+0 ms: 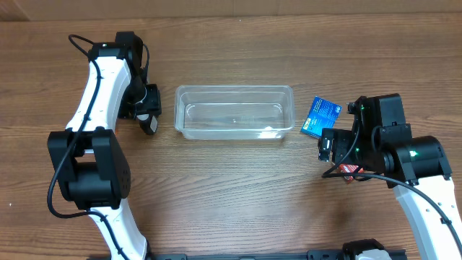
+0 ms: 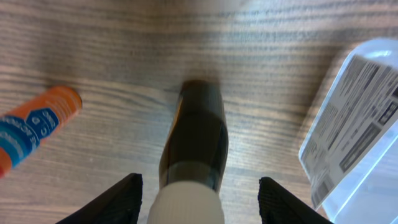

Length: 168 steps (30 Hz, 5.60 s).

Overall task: Pack container
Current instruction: 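Reach the left gripper to the dark brown bottle and grasp it, then carry the brown bottle into the container's left end and release, then move the left gripper to the orange tube and grasp it, then place the orange tube beside the bottle in the container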

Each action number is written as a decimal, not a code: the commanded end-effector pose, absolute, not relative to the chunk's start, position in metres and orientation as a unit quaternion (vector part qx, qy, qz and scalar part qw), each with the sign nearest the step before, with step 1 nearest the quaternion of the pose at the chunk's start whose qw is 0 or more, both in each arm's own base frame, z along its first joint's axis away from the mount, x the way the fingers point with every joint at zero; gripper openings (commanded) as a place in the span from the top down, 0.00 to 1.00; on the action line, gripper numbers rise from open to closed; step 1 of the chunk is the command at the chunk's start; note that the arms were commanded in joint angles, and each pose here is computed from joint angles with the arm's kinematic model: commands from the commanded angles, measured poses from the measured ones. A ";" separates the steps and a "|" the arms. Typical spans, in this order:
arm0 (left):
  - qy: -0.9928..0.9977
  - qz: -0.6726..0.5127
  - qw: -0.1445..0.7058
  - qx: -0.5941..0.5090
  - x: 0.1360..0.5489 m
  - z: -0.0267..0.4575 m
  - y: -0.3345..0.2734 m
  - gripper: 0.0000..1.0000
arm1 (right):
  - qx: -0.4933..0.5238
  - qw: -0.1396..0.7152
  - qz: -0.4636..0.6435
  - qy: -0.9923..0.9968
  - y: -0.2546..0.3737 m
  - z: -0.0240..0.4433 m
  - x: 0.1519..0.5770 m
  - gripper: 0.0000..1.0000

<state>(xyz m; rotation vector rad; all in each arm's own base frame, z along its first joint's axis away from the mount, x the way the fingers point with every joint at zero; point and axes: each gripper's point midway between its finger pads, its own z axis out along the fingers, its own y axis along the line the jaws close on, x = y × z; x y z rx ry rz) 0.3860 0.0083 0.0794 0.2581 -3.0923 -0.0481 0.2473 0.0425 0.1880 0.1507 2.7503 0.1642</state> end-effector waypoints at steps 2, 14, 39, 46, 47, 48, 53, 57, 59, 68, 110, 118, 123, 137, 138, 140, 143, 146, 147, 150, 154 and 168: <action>-0.996 -0.020 0.023 0.088 0.386 0.083 0.014 0.50 | 0.062 0.210 0.060 0.974 0.041 0.200 0.254 0.00; -0.995 -0.025 0.040 0.088 0.377 0.084 0.015 0.91 | 0.062 0.209 0.060 0.974 0.041 0.200 0.254 0.00; -0.980 0.048 -0.158 0.110 0.361 0.221 -0.101 0.96 | 0.063 0.207 0.063 0.974 0.042 0.200 0.253 0.00; -0.989 0.022 -0.095 0.109 0.388 0.152 -0.109 0.96 | 0.063 0.207 0.063 0.974 0.042 0.200 0.253 0.00; -0.990 0.018 -0.085 0.109 0.392 0.141 -0.110 0.96 | 0.063 0.207 0.063 0.974 0.042 0.200 0.253 0.00; -0.991 0.014 -0.078 0.109 0.394 0.132 -0.111 0.96 | 0.063 0.207 0.063 0.974 0.042 0.200 0.253 0.00; -0.993 -0.001 -0.040 0.109 0.398 0.093 -0.112 0.96 | 0.063 0.209 0.064 0.974 0.042 0.200 0.254 0.00; -0.993 -0.003 -0.036 0.108 0.399 0.087 -0.113 0.89 | 0.063 0.209 0.064 0.974 0.042 0.200 0.254 0.00; -0.993 0.000 -0.041 0.108 0.402 0.087 -0.114 0.73 | 0.063 0.209 0.064 0.974 0.042 0.200 0.254 0.00; -0.994 0.023 -0.070 0.080 0.409 0.130 -0.120 0.50 | 0.063 0.209 0.064 0.974 0.042 0.200 0.254 0.00; -0.955 -0.057 0.058 0.284 0.366 0.090 0.121 0.23 | 0.064 0.186 0.059 0.979 0.042 0.189 0.256 0.00; -0.957 -0.058 0.048 0.280 0.371 0.090 0.123 0.58 | 0.064 0.186 0.059 0.979 0.042 0.189 0.256 0.00; -0.957 -0.058 0.050 0.280 0.370 0.090 0.122 0.75 | 0.064 0.186 0.059 0.979 0.042 0.189 0.256 0.00; -0.970 0.000 -0.043 0.237 0.368 0.174 0.064 0.96 | 0.064 0.185 0.059 0.979 0.042 0.189 0.256 0.00; -0.972 0.003 -0.064 0.226 0.366 0.189 0.055 0.96 | 0.064 0.185 0.059 0.979 0.042 0.189 0.255 0.00; -0.975 0.013 -0.117 0.190 0.359 0.226 0.027 0.96 | 0.064 0.184 0.059 0.979 0.042 0.189 0.255 0.00; -0.976 0.031 -0.177 0.120 0.346 0.266 -0.021 0.96 | 0.064 0.184 0.059 0.979 0.042 0.189 0.255 0.00; -0.981 0.041 -0.174 0.071 0.337 0.269 -0.056 0.96 | 0.064 0.184 0.059 0.979 0.042 0.189 0.255 0.00; -0.983 0.042 -0.167 0.056 0.336 0.265 -0.067 0.96 | 0.064 0.184 0.059 0.979 0.042 0.189 0.255 0.00; -0.988 0.040 -0.144 0.036 0.339 0.250 -0.084 0.96 | 0.064 0.184 0.059 0.979 0.042 0.189 0.255 0.00; -0.995 0.029 -0.098 0.018 0.346 0.218 -0.100 0.96 | 0.066 0.184 0.059 0.979 0.042 0.189 0.255 0.00; -1.000 -0.005 0.011 0.010 0.367 0.125 -0.114 0.96 | 0.066 0.184 0.059 0.979 0.042 0.189 0.255 0.00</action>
